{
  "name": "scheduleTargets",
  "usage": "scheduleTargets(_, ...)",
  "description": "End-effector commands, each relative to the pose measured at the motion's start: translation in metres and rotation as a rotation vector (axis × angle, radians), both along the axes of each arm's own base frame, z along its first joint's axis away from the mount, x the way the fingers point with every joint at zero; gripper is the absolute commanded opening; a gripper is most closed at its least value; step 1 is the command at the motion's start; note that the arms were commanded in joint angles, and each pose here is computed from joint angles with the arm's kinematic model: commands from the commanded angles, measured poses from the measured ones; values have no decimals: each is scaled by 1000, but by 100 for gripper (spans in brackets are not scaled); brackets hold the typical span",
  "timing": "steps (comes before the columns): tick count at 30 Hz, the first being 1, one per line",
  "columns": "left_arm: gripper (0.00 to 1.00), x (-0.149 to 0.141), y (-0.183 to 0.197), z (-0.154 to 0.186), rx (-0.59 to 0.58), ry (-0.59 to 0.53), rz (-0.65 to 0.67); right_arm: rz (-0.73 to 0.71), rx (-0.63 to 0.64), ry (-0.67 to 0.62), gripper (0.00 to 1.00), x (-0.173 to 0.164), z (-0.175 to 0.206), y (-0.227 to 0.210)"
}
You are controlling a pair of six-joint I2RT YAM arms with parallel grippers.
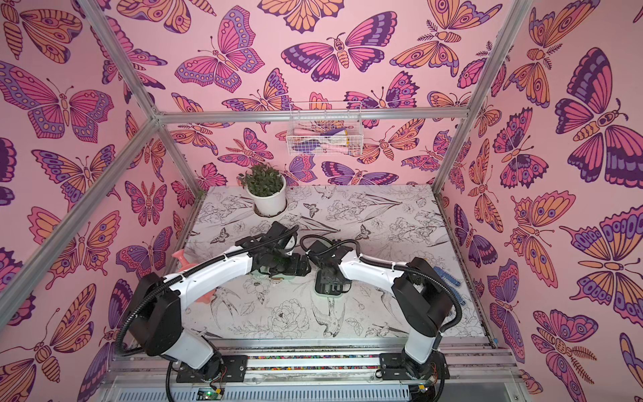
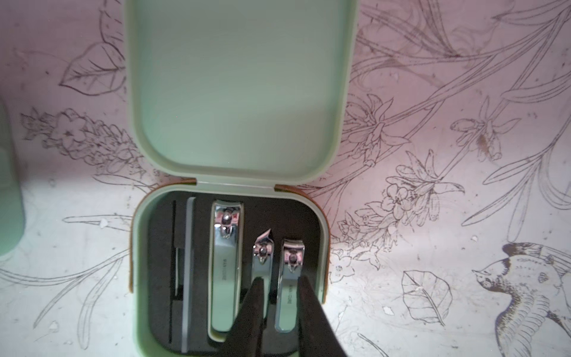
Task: Organize nail clipper sets
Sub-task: Place the nail clipper in the storage box.
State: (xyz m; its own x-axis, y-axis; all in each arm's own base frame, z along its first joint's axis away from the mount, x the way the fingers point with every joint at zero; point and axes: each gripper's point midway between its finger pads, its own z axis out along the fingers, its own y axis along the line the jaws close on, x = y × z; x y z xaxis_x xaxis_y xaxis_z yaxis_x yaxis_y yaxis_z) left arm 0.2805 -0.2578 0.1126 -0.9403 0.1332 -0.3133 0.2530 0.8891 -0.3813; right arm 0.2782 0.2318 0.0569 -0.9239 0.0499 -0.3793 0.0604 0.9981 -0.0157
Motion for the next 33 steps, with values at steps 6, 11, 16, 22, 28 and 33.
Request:
scheduleTargets(6,90,-4,1,7,-13,-11,-4,4,-43,12,14,2,-4,-5)
scheduleTargets(11,90,-4,1,6,-13,-8,-5,-3,-54,20,13,3,-8,-9)
scheduleTargets(16,90,-3,0,6,-14,-8,-6,-11,-49,30,13,2,-13,-13)
scheduleTargets(22,90,-3,0,6,-14,-7,-7,-12,-32,54,12,0,-23,-10)
scheduleTargets(28,90,-4,1,5,-11,-5,-7,-17,-33,64,12,-2,-29,-11)
scheduleTargets(33,90,-4,1,5,-10,-6,-6,-25,-41,66,11,-4,-32,-15)
